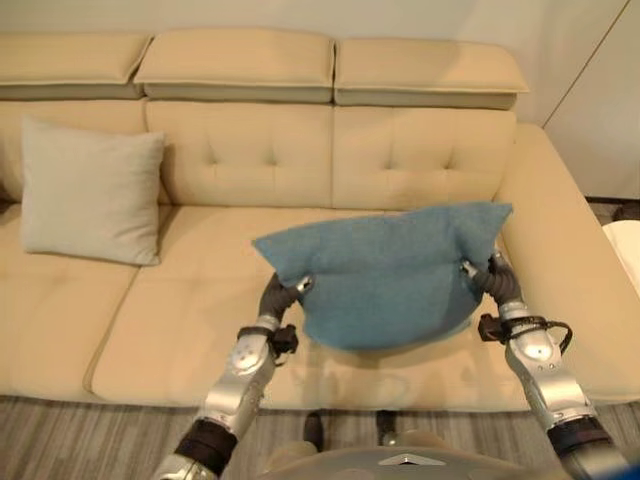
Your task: Pick up all the scattered cushions and arrange them neatly on the sofa.
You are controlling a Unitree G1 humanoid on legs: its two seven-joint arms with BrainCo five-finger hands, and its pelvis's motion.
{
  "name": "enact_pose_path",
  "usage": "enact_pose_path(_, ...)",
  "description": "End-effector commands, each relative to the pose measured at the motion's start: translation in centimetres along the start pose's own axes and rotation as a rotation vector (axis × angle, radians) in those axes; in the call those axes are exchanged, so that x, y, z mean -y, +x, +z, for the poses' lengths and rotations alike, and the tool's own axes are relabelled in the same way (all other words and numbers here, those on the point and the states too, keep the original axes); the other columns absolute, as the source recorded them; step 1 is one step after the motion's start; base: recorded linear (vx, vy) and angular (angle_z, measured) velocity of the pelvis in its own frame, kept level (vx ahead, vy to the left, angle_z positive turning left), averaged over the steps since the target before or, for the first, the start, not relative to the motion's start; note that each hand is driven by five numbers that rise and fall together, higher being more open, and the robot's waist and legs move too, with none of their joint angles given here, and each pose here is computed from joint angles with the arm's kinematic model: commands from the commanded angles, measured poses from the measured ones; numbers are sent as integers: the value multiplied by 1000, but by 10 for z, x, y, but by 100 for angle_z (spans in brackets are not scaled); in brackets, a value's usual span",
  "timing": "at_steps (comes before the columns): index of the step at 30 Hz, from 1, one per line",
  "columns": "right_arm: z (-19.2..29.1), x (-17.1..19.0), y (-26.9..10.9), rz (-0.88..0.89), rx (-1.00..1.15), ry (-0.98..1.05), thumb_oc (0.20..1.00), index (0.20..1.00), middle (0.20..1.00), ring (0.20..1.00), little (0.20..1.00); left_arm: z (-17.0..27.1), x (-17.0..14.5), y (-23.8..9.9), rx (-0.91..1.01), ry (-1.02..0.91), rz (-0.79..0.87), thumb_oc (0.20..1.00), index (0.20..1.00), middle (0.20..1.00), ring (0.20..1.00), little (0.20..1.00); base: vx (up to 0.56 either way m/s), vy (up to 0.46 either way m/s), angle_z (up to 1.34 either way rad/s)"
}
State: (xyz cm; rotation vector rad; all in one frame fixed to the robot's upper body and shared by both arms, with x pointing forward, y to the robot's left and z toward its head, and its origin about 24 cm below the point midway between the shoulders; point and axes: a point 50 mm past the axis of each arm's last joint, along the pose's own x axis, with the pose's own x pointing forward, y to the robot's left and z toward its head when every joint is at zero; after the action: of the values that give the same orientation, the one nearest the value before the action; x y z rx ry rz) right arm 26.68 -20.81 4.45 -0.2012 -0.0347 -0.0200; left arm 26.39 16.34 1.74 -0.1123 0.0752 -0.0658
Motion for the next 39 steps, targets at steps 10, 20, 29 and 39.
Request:
enact_pose_path(10, 197, -11, 100, -41, 619, 28, 200, 200, 200, 200, 200, 210, 40, 83, 708, 80, -32, 200, 200, 200, 200, 200, -69, -11, -5)
enact_pose_path(20, 271, -18, 123, -79, 716, 87, 200, 200, 200, 200, 200, 301, 55, 93, 878, 202, -16, 200, 200, 200, 200, 200, 43, 13, 9)
enact_pose_path(29, 271, -6, 131, -140, 680, 10, 200, 200, 200, 200, 200, 284, 61, 102, 811, 172, -21, 200, 200, 200, 200, 200, 31, -13, 6)
enact_pose_path(39, 302, 14, 136, -319, 701, -172, 200, 200, 200, 200, 200, 307, 69, 109, 823, 190, 50, 492, 492, 492, 492, 492, 12, -30, 4)
